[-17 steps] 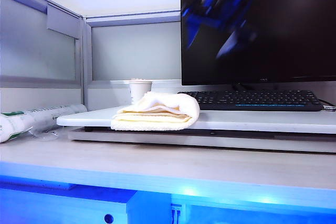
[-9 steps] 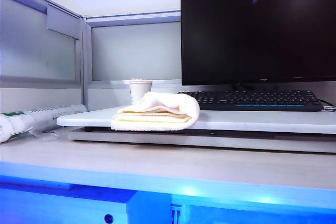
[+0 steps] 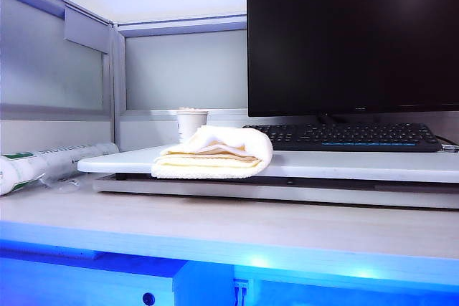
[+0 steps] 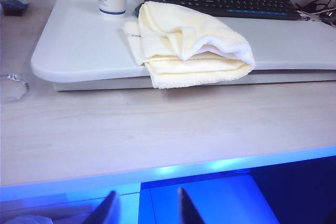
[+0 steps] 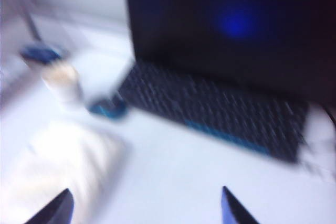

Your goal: Wipe the tabletop with a clean cloth to remove dust and stains.

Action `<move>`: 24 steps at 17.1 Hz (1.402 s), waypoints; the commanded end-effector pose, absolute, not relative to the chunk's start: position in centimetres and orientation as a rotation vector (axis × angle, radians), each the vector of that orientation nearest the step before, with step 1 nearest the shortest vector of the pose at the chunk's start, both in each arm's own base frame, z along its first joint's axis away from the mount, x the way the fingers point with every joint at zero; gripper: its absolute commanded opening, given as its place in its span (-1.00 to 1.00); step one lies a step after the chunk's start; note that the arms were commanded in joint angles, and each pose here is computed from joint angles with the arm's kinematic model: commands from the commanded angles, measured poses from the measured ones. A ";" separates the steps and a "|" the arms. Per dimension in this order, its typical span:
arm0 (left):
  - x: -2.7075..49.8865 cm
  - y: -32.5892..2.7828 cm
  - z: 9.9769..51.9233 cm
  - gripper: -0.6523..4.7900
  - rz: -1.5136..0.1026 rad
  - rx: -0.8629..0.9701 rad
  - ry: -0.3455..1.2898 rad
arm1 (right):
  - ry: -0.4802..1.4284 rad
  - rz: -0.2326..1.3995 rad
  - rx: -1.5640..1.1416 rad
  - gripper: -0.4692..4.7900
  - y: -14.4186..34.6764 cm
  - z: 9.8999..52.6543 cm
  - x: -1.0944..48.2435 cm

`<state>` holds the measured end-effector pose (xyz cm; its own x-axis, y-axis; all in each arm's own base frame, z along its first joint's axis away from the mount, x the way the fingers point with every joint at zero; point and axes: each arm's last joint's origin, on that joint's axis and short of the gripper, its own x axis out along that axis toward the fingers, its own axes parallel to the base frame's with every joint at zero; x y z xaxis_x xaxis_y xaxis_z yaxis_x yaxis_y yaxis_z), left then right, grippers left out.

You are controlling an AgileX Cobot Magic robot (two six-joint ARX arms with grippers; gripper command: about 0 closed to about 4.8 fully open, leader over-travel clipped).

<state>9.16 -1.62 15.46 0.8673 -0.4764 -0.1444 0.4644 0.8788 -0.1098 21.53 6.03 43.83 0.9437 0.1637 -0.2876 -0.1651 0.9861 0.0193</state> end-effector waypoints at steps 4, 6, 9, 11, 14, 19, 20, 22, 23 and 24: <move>9.1 -1.6 15.3 -0.20 -0.498 -0.077 0.192 | 0.263 0.099 0.028 0.40 3.9 38.0 15.5; 9.1 -1.6 15.3 -0.20 -0.497 -0.076 0.191 | 0.243 0.098 0.032 0.31 3.3 36.2 13.6; 9.1 -1.6 15.4 -0.20 -0.496 -0.075 0.184 | 0.189 0.034 0.037 -0.19 2.4 33.5 10.8; 9.1 -1.6 15.4 -0.20 -0.495 -0.075 0.184 | 0.152 -0.014 0.043 -0.33 1.7 32.0 9.5; 9.1 -1.6 15.4 -0.20 -0.495 -0.075 0.184 | 0.125 -0.057 0.044 -0.78 1.0 30.4 8.3; 9.1 -1.6 15.4 -0.22 -0.495 -0.075 0.184 | 0.148 -0.051 0.031 -0.85 0.2 28.6 8.8; 9.1 -1.6 15.4 -0.23 -0.495 -0.075 0.184 | 0.155 -0.041 0.038 -0.85 0.1 28.1 9.1; 9.1 -1.6 15.4 -0.24 -0.495 -0.075 0.184 | 0.169 -0.028 0.054 -0.85 -0.3 27.3 9.3; 9.1 -1.6 15.4 -0.33 -0.489 -0.073 0.184 | 0.173 -0.024 0.059 -0.85 -0.5 27.2 9.3; 9.1 -1.6 15.4 -0.47 -0.472 -0.071 0.185 | 0.172 -0.024 0.064 -0.85 -0.7 27.2 9.3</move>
<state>9.16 -1.61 15.47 0.8689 -0.4737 -0.1436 0.4620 0.8802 -0.1085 9.35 -0.65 26.71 0.9770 -0.0444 -0.2087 0.0573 0.9968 0.0563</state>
